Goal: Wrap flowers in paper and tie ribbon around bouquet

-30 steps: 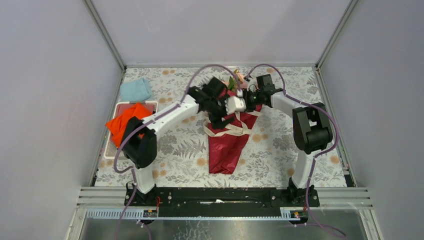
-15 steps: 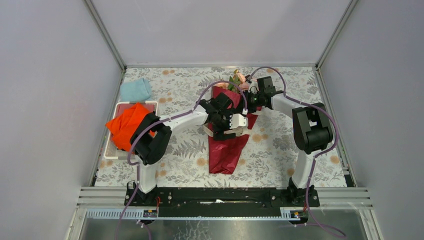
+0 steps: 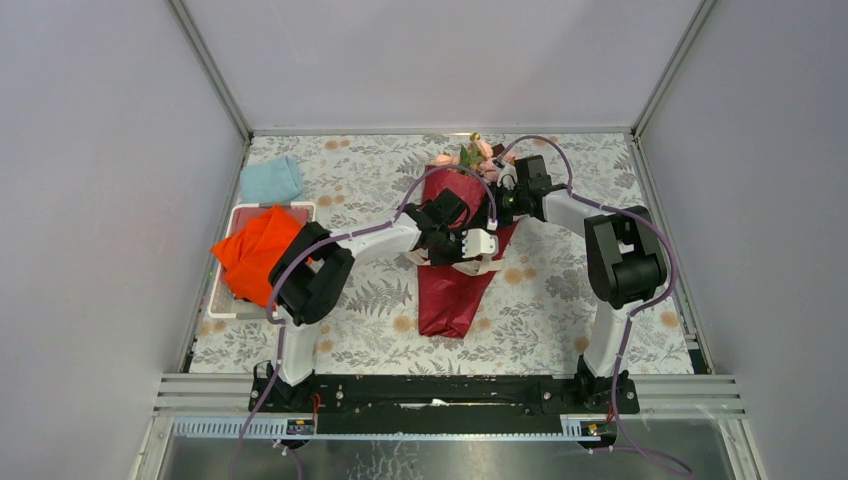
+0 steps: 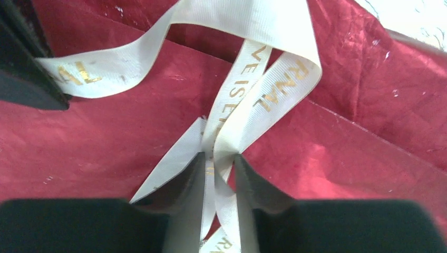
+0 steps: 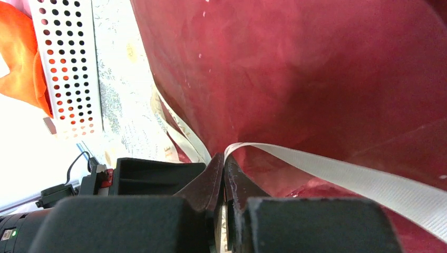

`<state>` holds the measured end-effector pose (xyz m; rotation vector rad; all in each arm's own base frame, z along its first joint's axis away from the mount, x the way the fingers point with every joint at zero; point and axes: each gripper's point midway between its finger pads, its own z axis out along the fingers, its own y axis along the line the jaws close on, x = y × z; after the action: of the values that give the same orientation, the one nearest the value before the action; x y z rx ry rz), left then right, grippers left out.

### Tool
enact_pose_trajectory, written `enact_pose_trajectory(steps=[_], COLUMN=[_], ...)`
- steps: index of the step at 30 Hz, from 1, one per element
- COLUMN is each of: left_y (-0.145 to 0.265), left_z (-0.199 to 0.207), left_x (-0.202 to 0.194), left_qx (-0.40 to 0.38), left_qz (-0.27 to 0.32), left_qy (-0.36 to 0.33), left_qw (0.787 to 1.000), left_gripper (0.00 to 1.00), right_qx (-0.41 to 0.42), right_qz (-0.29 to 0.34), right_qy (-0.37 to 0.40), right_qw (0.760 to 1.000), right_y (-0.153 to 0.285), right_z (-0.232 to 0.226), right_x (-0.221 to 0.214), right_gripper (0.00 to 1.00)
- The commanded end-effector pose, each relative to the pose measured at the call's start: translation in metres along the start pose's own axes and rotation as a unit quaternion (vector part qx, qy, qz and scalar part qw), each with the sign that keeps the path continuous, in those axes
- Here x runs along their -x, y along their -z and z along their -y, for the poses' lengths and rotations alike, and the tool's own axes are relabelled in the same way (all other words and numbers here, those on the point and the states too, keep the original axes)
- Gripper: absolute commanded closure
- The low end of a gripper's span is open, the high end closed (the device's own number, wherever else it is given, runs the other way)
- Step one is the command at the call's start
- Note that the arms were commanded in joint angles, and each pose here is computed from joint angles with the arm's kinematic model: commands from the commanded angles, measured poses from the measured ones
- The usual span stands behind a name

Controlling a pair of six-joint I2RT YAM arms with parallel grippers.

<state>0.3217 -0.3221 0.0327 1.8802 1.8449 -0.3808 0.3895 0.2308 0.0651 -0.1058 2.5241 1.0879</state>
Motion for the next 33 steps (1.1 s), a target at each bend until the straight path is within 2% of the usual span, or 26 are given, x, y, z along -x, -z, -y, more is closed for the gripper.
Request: enact_pose_trajectory(steps=[1, 6, 13, 21, 28, 33], left_y=[0.003, 0.008, 0.041, 0.076, 0.073, 0.082], left_z=[-0.018, -0.019, -0.027, -0.038, -0.061, -0.068], left_x=[0.007, 0.009, 0.037, 0.066, 0.055, 0.066], left_qx=[0.043, 0.046, 0.052, 0.068, 0.090, 0.078], left_qz=[0.014, 0.011, 0.032, 0.054, 0.056, 0.092], left_qy=[-0.020, -0.017, 0.015, 0.038, 0.063, 0.096], left_qw=[0.999, 0.999, 0.998, 0.995, 0.992, 0.988], left_gripper=[0.74, 1.00, 1.00, 1.00, 1.00, 1.00], right_qx=[0.020, 0.019, 0.034, 0.057, 0.075, 0.105], right_qz=[0.028, 0.024, 0.022, -0.016, -0.060, -0.107], right_qy=[0.018, 0.015, -0.002, 0.012, 0.019, 0.044], right_qw=[0.999, 0.999, 0.999, 0.998, 0.995, 0.988], right_y=[0.011, 0.009, 0.004, -0.004, 0.000, 0.007], right_z=[-0.017, -0.015, -0.019, -0.022, -0.018, -0.024], right_x=[0.015, 0.012, 0.010, -0.016, -0.047, -0.067], right_gripper=[0.94, 0.95, 0.97, 0.98, 0.98, 0.95])
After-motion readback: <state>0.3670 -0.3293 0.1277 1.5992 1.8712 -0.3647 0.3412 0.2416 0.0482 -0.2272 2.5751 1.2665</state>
